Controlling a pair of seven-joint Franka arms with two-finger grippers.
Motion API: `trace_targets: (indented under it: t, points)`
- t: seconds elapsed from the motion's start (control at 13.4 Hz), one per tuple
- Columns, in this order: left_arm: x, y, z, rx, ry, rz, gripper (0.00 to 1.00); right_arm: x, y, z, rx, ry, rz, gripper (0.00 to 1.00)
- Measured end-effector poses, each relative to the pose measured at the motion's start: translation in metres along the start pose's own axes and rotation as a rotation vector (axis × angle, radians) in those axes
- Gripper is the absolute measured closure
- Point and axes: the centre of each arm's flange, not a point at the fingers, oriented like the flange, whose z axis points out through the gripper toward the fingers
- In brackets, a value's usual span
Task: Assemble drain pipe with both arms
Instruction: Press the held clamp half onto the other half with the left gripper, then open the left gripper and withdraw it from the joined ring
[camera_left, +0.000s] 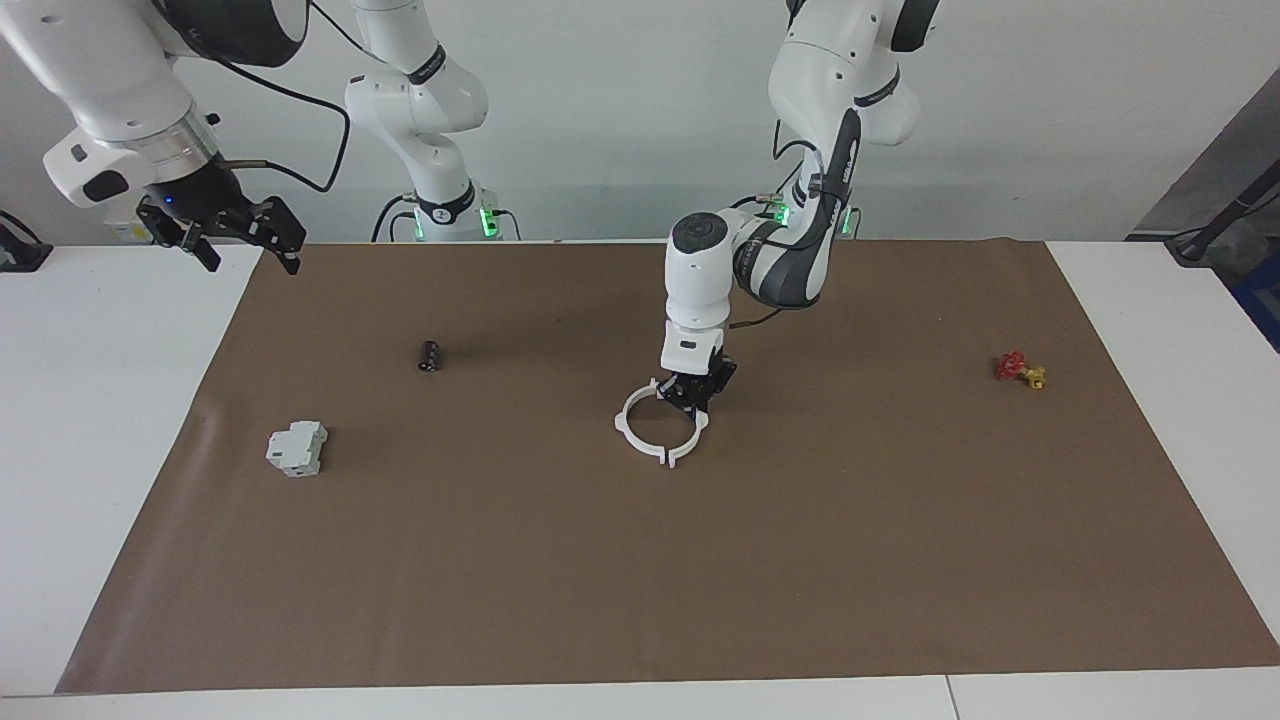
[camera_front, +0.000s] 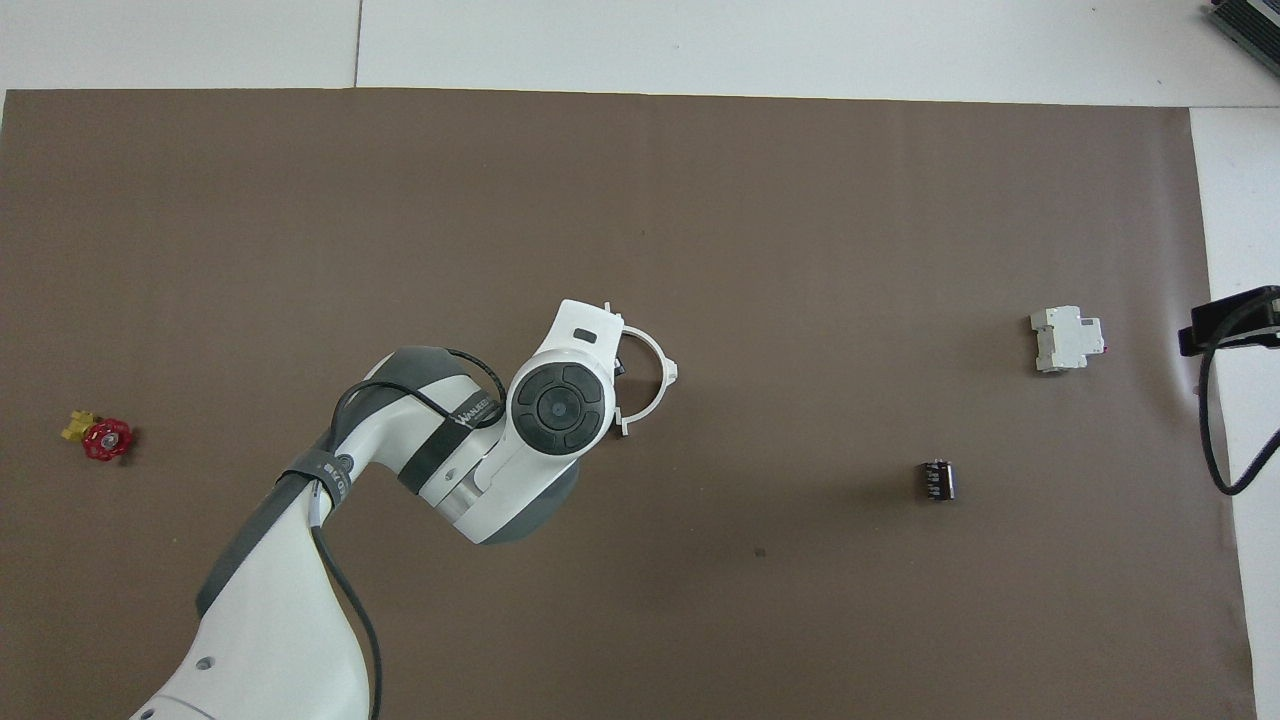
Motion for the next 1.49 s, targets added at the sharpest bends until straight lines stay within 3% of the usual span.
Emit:
trace_targets:
  t: [0.97, 1.49]
  points:
    - [-0.0066, 0.0028, 0.0018, 0.003, -0.003, 0.012, 0.8, 0.0, 0.0, 0.0, 0.0, 0.0, 0.0, 0.0]
    - [-0.0095, 0.0042, 0.0015, 0.003, -0.004, 0.017, 0.01, 0.0, 0.0, 0.0, 0.0, 0.0, 0.0, 0.0]
